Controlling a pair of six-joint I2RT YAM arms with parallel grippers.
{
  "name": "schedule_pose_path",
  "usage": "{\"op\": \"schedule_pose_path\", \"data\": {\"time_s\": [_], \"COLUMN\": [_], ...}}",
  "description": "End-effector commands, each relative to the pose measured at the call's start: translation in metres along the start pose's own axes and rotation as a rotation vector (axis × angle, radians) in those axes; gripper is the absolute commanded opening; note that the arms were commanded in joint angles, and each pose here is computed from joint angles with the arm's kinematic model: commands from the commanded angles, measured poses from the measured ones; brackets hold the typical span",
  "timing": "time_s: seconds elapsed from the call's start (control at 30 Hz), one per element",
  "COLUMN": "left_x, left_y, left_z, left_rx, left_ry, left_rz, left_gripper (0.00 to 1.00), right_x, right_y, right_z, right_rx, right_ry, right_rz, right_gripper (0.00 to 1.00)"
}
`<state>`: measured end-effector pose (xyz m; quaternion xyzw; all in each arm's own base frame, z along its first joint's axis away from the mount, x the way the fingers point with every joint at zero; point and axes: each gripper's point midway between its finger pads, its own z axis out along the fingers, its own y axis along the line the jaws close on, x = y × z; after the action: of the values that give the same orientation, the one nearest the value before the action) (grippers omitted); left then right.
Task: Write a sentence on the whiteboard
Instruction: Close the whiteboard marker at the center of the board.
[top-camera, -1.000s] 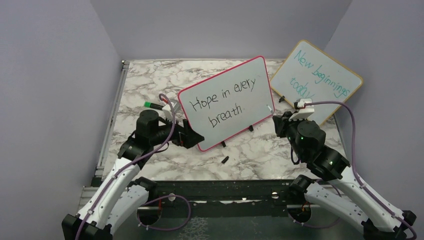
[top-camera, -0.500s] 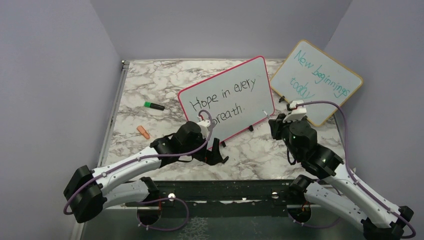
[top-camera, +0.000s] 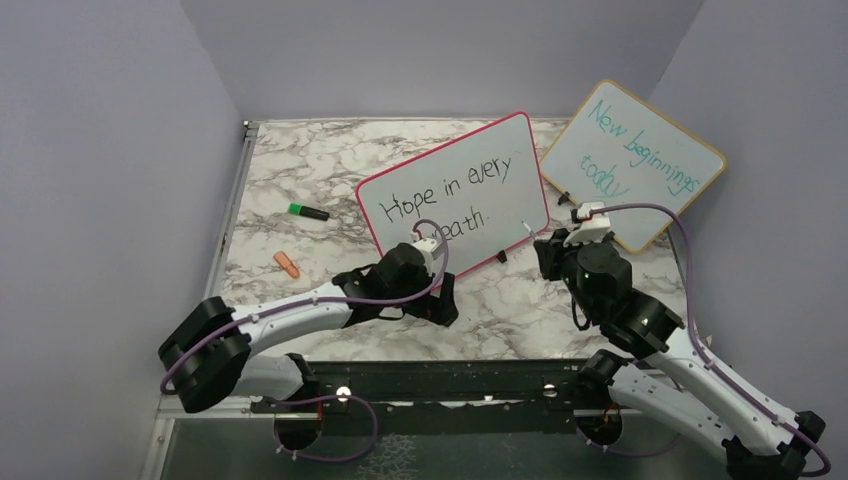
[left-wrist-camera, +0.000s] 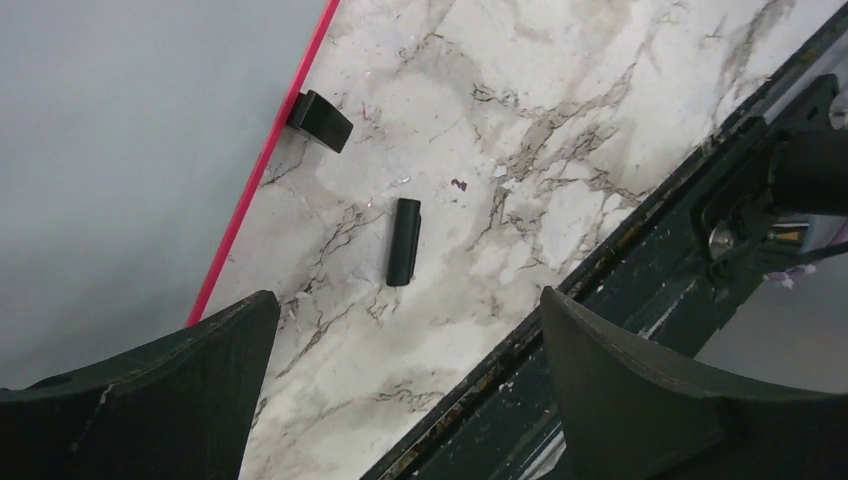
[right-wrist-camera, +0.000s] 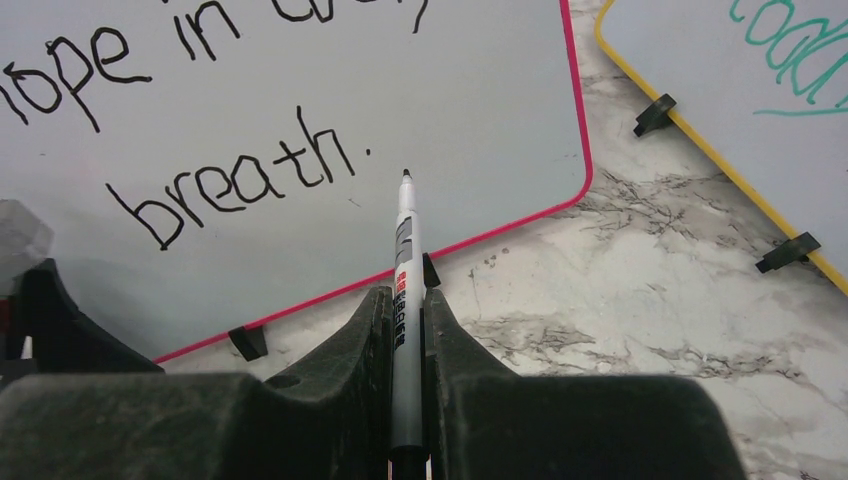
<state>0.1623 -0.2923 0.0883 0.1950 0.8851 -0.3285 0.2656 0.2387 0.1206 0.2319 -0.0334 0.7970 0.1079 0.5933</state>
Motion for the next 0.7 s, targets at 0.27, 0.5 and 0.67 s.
{"op": "schedule_pose_path", "data": {"time_s": [0.27,0.5,0.67], "left_x": [0.027,0.036,0.039], "left_y": [0.007,0.010,0.006], "left_z": [0.034,0.048,0.054], "left_rx": [-0.149,-0.153,-0.146], "left_ry": [0.250,0.315,0.338], "left_rz": [0.141,0.202,0.219], "left_gripper": [0.99,0.99,0.99], "right_x": [-0.007,-0.006,-0.007], "right_y": [-0.001,-0.001,-0.002], "right_z": [0.001,0.003,0.002], "right_rx": [0.002,0.013,0.018], "right_ry": [-0.034,-0.029,-0.030], "right_rz": [0.024,0.018,0.017], "right_gripper": [0.01,0.01,0.01]}}
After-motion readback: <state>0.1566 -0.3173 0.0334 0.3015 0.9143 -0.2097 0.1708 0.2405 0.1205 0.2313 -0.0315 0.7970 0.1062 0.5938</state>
